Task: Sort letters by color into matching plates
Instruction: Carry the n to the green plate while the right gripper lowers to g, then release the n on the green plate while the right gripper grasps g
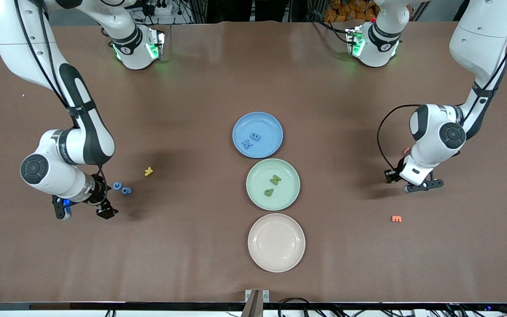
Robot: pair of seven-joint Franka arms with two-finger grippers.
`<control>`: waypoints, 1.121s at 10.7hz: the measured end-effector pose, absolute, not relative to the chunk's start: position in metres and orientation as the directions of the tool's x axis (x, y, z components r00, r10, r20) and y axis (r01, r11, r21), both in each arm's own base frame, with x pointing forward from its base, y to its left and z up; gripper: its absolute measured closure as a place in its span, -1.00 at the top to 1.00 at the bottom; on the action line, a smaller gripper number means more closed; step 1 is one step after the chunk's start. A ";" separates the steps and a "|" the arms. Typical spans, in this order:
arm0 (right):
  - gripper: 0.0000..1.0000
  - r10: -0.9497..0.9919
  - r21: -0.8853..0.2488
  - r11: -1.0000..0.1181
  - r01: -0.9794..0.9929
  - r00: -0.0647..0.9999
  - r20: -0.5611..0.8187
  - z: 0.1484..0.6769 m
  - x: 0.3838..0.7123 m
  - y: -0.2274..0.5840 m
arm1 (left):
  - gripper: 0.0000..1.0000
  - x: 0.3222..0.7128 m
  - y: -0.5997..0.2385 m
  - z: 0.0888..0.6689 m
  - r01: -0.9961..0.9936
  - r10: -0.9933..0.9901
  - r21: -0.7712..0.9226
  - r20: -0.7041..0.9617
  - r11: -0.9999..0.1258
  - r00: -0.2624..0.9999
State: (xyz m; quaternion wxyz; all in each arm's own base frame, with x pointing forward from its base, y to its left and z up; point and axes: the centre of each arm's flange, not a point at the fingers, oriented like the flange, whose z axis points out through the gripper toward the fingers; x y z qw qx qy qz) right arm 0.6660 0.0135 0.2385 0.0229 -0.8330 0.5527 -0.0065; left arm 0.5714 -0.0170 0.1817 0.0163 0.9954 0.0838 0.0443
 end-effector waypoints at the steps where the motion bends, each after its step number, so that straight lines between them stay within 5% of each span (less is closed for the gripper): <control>1: 1.00 -0.943 -0.046 -0.331 -0.942 0.332 -0.017 0.239 0.666 0.014 | -0.47 0.574 -0.019 0.185 0.160 0.163 0.041 0.094 -0.986 0.982; 5: 1.00 -0.983 -0.060 -0.180 -0.982 0.182 -0.020 0.230 0.665 0.013 | -0.47 0.589 -0.057 0.222 0.098 0.102 0.046 0.092 -0.994 0.990; 9: 1.00 -0.990 -0.063 -0.135 -0.989 0.138 -0.033 0.210 0.653 0.008 | -0.47 0.604 -0.175 0.304 0.145 0.149 0.076 0.039 -0.986 0.988; 12: 1.00 -0.991 -0.066 -0.127 -0.990 0.129 -0.029 0.189 0.637 0.004 | -0.47 0.580 -0.269 0.310 0.190 0.193 0.097 0.027 -0.977 0.981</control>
